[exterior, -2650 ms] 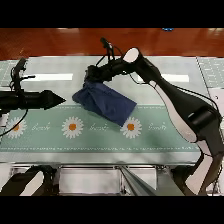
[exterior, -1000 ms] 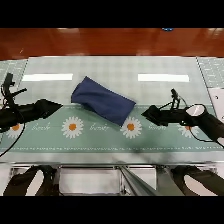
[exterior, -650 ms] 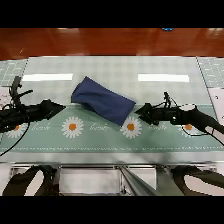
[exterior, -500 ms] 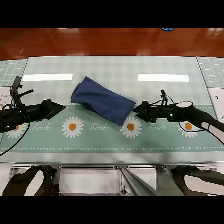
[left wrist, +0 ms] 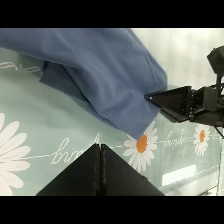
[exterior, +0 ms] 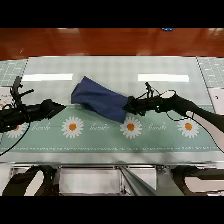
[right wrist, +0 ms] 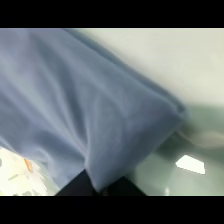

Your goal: Fold the shirts.

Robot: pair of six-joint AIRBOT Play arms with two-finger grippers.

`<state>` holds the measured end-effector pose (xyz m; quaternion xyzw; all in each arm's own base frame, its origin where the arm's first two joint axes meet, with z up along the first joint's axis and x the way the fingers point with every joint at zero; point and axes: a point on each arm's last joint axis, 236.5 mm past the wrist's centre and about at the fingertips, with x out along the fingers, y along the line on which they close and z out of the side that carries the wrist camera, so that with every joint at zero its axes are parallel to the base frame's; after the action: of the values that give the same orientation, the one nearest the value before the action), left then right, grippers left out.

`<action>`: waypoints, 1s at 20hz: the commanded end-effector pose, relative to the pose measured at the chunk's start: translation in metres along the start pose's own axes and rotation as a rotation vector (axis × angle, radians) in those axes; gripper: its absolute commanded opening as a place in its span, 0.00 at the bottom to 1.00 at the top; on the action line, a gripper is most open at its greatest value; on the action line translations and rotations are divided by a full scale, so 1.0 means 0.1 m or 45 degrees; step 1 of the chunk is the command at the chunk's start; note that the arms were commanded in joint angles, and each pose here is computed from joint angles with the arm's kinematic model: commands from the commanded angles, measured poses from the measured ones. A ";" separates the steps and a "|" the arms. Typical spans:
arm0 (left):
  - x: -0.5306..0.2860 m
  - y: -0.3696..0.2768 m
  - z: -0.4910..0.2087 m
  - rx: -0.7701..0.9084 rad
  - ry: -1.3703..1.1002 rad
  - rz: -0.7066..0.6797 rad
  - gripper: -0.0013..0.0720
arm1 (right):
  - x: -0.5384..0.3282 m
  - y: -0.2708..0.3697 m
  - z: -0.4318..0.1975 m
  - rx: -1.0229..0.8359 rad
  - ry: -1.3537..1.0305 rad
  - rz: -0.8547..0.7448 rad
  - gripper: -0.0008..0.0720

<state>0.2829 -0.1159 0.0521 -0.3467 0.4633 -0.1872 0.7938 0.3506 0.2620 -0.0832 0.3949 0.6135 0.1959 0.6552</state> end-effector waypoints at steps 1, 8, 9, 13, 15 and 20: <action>0.00 0.00 0.00 0.001 0.001 0.000 0.05 | -0.02 0.19 0.06 -0.087 0.009 0.014 0.04; 0.00 0.00 0.00 0.001 0.002 0.000 0.05 | -0.63 1.07 0.51 -0.562 -0.020 -0.119 0.04; 0.00 0.00 0.00 0.001 0.002 0.000 0.05 | -0.80 1.20 0.60 -0.639 -0.048 -0.162 0.04; 0.00 0.00 0.00 0.001 0.002 0.000 0.05 | -1.70 1.68 0.99 -0.788 -0.221 -0.231 0.04; 0.00 0.00 -0.01 0.002 0.003 -0.001 0.05 | -2.20 1.72 1.16 -0.769 -0.308 -0.243 0.04; 0.00 -0.01 -0.02 0.001 0.010 -0.003 0.05 | -3.37 1.30 1.49 -0.590 -0.515 -0.286 0.04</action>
<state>0.2826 -0.1165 0.0521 -0.3464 0.4636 -0.1881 0.7935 0.4736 0.1121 0.2008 0.1740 0.4607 0.2180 0.8426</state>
